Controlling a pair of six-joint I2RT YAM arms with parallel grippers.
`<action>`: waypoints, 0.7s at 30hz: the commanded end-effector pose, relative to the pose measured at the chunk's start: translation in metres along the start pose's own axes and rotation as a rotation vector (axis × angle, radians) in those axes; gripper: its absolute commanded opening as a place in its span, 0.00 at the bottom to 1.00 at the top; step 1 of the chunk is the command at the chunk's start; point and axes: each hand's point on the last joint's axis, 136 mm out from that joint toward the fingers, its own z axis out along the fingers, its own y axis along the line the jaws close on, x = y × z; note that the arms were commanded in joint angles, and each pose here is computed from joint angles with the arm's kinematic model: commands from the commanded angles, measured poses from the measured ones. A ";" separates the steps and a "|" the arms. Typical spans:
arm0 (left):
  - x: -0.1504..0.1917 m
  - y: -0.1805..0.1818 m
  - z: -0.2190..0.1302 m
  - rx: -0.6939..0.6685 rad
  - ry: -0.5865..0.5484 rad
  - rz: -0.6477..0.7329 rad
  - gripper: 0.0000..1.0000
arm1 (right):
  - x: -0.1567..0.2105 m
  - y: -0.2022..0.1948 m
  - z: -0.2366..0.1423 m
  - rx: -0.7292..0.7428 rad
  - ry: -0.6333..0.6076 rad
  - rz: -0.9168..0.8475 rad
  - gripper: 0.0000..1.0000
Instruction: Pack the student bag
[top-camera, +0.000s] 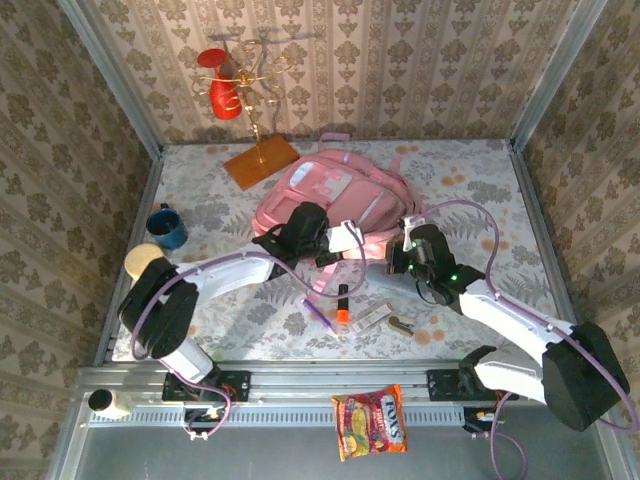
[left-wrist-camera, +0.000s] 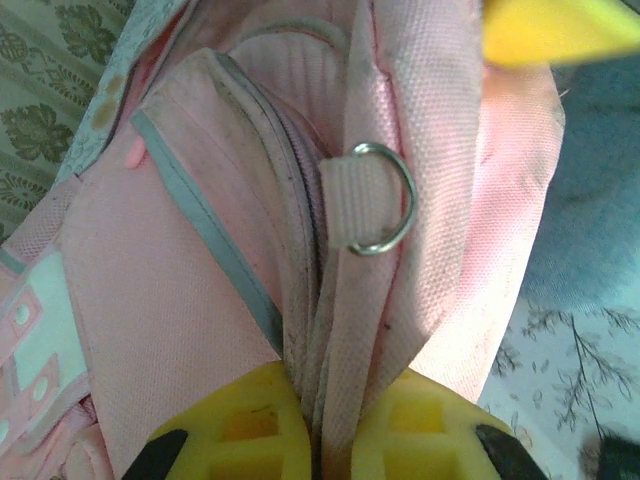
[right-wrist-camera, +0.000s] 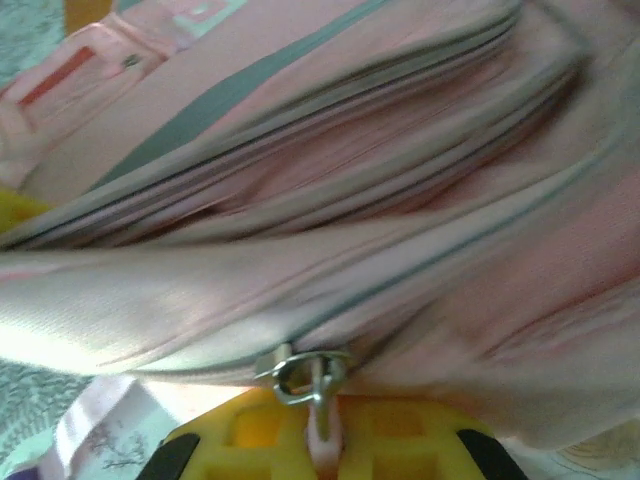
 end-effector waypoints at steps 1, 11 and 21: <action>0.034 0.012 -0.023 -0.022 0.049 -0.040 0.00 | -0.016 -0.076 -0.011 0.342 -0.045 0.075 0.00; 0.054 0.043 -0.070 -0.105 -0.077 -0.202 0.00 | -0.030 0.000 0.001 -0.049 -0.038 -0.066 0.00; 0.050 0.055 -0.075 -0.117 -0.029 -0.305 0.54 | -0.025 0.063 -0.020 -0.290 -0.013 -0.158 0.00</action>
